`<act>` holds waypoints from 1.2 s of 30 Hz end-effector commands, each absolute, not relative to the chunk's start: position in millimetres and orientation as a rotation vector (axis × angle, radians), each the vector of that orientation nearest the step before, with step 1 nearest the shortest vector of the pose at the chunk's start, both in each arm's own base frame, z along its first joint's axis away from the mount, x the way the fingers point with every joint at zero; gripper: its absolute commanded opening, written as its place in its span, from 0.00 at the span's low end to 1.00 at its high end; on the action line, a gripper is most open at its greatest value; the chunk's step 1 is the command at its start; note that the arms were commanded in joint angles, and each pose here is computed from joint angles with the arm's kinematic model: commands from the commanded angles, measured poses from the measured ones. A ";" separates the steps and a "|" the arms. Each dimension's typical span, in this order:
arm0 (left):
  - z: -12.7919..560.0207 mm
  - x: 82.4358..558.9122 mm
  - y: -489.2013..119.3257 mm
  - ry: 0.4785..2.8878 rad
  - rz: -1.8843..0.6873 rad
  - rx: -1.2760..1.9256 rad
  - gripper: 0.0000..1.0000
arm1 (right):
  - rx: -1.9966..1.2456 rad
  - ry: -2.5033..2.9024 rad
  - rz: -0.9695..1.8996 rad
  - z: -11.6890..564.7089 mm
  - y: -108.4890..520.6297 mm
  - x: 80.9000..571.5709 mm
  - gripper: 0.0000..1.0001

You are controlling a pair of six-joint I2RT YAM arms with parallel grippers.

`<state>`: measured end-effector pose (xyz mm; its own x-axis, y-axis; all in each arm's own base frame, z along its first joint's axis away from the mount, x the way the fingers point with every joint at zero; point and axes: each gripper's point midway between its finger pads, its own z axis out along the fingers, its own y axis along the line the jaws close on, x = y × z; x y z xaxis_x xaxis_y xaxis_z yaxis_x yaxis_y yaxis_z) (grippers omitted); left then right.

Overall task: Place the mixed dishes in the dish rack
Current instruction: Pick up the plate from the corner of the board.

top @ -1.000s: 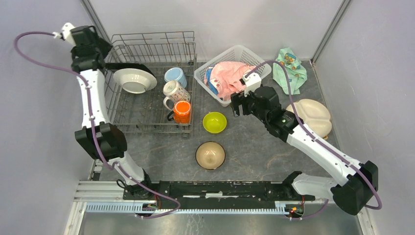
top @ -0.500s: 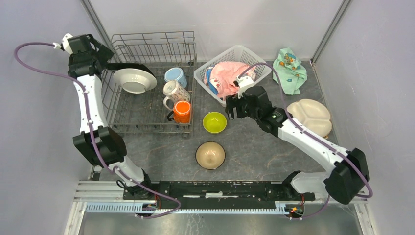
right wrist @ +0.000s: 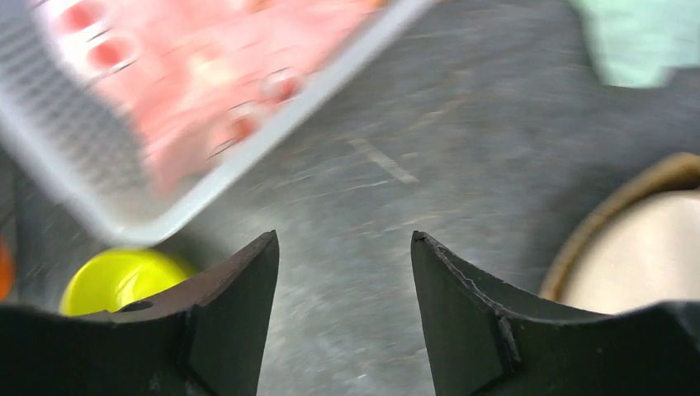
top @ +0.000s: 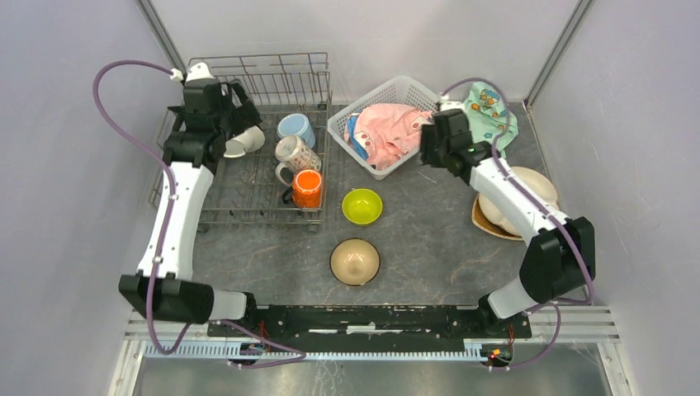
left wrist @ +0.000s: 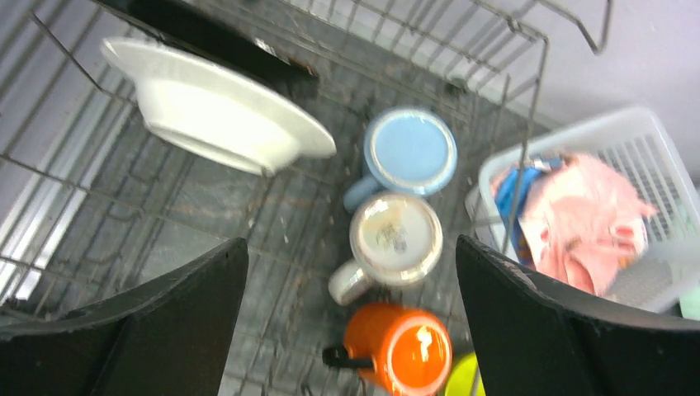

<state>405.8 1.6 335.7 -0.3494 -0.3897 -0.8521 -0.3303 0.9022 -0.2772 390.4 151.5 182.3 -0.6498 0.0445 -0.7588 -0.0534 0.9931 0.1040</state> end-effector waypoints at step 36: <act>313.8 298.4 -85.8 2.160 -0.415 -0.279 0.98 | 0.454 2.422 -0.663 79.3 -45.1 375.4 0.55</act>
<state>296.2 -65.5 291.0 -0.5612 -0.3312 -0.7585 -0.1226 0.9396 -0.3196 368.9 -43.2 88.0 -0.7826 0.1834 -0.5948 0.4594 0.8150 -0.3532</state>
